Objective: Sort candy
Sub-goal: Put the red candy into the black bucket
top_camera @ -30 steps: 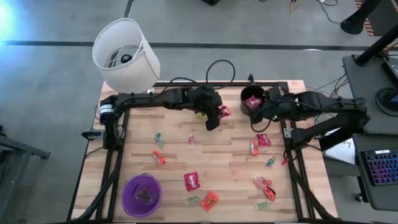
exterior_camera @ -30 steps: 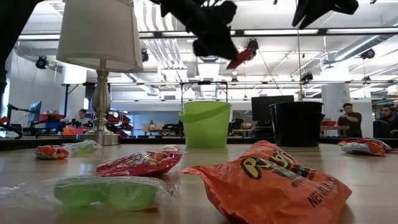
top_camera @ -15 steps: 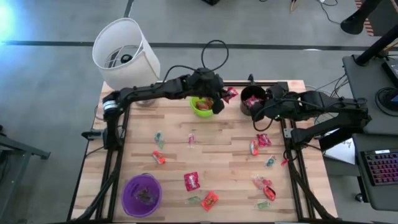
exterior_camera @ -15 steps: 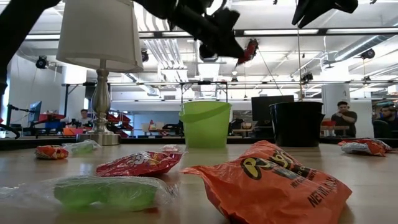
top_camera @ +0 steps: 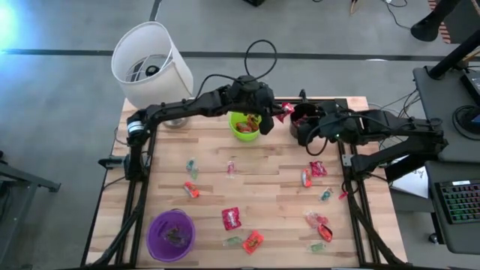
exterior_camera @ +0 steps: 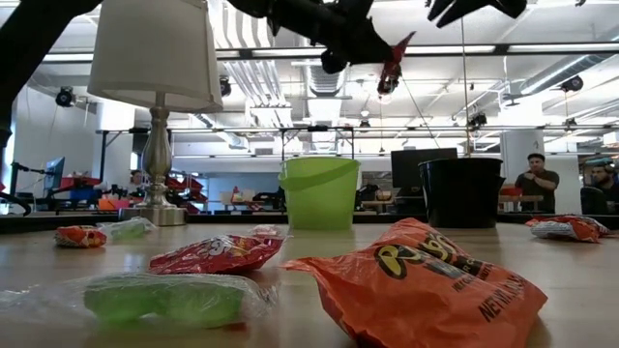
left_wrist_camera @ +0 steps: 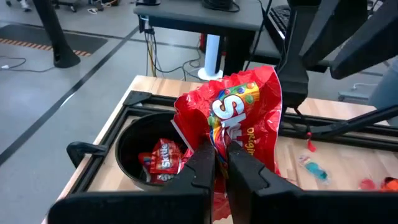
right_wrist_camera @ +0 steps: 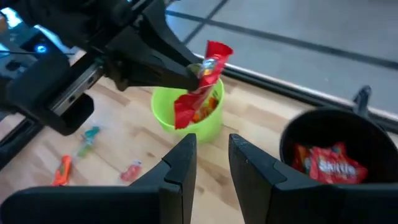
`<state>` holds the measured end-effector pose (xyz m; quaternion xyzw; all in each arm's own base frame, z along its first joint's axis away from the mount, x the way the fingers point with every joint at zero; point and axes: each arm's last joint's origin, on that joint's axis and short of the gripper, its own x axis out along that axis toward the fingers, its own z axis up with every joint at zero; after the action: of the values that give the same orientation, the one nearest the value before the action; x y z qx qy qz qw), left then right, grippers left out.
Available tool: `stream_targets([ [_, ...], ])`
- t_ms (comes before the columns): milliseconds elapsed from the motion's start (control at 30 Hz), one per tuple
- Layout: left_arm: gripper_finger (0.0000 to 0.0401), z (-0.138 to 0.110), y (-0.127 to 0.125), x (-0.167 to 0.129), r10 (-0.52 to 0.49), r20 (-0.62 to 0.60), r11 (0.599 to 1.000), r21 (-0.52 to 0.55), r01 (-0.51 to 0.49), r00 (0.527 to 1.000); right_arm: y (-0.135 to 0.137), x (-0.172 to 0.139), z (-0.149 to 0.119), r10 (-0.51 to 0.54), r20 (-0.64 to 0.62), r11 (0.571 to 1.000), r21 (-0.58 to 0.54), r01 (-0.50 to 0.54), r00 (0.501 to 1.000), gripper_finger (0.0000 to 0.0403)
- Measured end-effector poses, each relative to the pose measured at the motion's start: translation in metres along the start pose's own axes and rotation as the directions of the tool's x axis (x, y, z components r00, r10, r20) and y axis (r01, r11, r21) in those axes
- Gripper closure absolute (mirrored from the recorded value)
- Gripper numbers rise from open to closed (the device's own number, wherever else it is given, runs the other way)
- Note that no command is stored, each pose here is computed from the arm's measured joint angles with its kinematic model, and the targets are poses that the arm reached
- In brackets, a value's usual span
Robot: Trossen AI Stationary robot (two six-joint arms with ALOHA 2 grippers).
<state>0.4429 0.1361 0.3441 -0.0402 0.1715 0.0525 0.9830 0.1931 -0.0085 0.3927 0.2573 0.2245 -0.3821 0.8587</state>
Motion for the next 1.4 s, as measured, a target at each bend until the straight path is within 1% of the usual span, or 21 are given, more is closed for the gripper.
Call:
stream_targets([
  [100, 0.0400, 0.007, -0.001, -0.004, 0.000, -0.007, 1.000, 0.000, 0.000, 1.000, 0.002, -0.001, 0.001, 0.033, -0.007, 0.999, -0.011, -0.034, 0.999, 0.0319],
  [200, 0.0400, 0.009, -0.002, -0.005, -0.003, -0.011, 1.000, 0.006, 0.003, 1.000, 0.002, -0.001, 0.001, 0.036, -0.012, 0.999, -0.001, -0.036, 0.999, 0.0319],
  [300, 0.0400, 0.008, -0.004, -0.005, -0.009, -0.028, 1.000, 0.006, 0.009, 1.000, 0.002, -0.001, 0.001, 0.030, -0.007, 0.999, 0.031, -0.030, 1.000, 0.0319],
  [400, 0.0400, 0.005, -0.005, -0.004, -0.013, -0.040, 1.000, 0.006, 0.013, 0.999, 0.002, -0.001, 0.001, 0.030, -0.005, 0.999, 0.031, -0.030, 1.000, 0.0319],
  [533, 0.0400, 0.002, -0.006, -0.004, -0.034, -0.064, 0.999, 0.000, 0.034, 0.997, 0.003, 0.000, 0.002, 0.029, -0.006, 0.999, -0.026, -0.029, 1.000, 0.0320],
  [700, 0.0400, 0.002, -0.005, -0.004, -0.034, -0.064, 0.999, 0.000, 0.034, 0.997, 0.005, 0.002, 0.000, 0.043, -0.032, 0.997, -0.067, -0.045, 0.999, 0.0327],
  [800, 0.0400, 0.001, -0.005, -0.004, -0.041, -0.071, 0.999, -0.002, 0.041, 0.997, 0.006, 0.003, 0.000, 0.055, -0.051, 0.994, -0.094, -0.059, 0.997, 0.0321],
  [933, 0.0400, 0.002, -0.006, -0.005, -0.057, -0.086, 0.998, 0.000, 0.057, 0.995, 0.007, 0.006, -0.001, 0.122, -0.141, 0.989, -0.067, -0.132, 0.983, 0.0296],
  [1000, 0.0400, 0.003, -0.006, -0.007, -0.059, -0.083, 0.998, 0.010, 0.060, 0.995, 0.007, 0.008, -0.001, 0.123, -0.151, 0.989, -0.065, -0.134, 0.981, 0.0280],
  [1100, 0.0400, 0.004, -0.007, -0.007, -0.059, -0.081, 0.998, 0.012, 0.060, 0.995, 0.008, 0.010, 0.001, 0.092, -0.106, 0.994, -0.047, -0.097, 0.990, 0.0257],
  [1233, 0.0400, 0.004, -0.007, -0.007, -0.060, -0.080, 0.998, 0.012, 0.062, 0.995, 0.009, 0.010, 0.006, 0.041, 0.004, 0.998, 0.042, -0.041, 0.999, 0.0237],
  [1300, 0.0400, 0.004, -0.007, -0.007, -0.061, -0.080, 0.998, 0.012, 0.062, 0.995, 0.008, 0.010, 0.006, 0.023, 0.021, 0.997, 0.078, -0.025, 1.000, 0.0230],
  [1400, 0.0400, 0.005, -0.007, -0.007, -0.060, -0.069, 0.998, 0.015, 0.061, 0.996, 0.009, 0.011, 0.007, 0.028, 0.033, 0.992, 0.121, -0.031, 0.999, 0.0223],
])
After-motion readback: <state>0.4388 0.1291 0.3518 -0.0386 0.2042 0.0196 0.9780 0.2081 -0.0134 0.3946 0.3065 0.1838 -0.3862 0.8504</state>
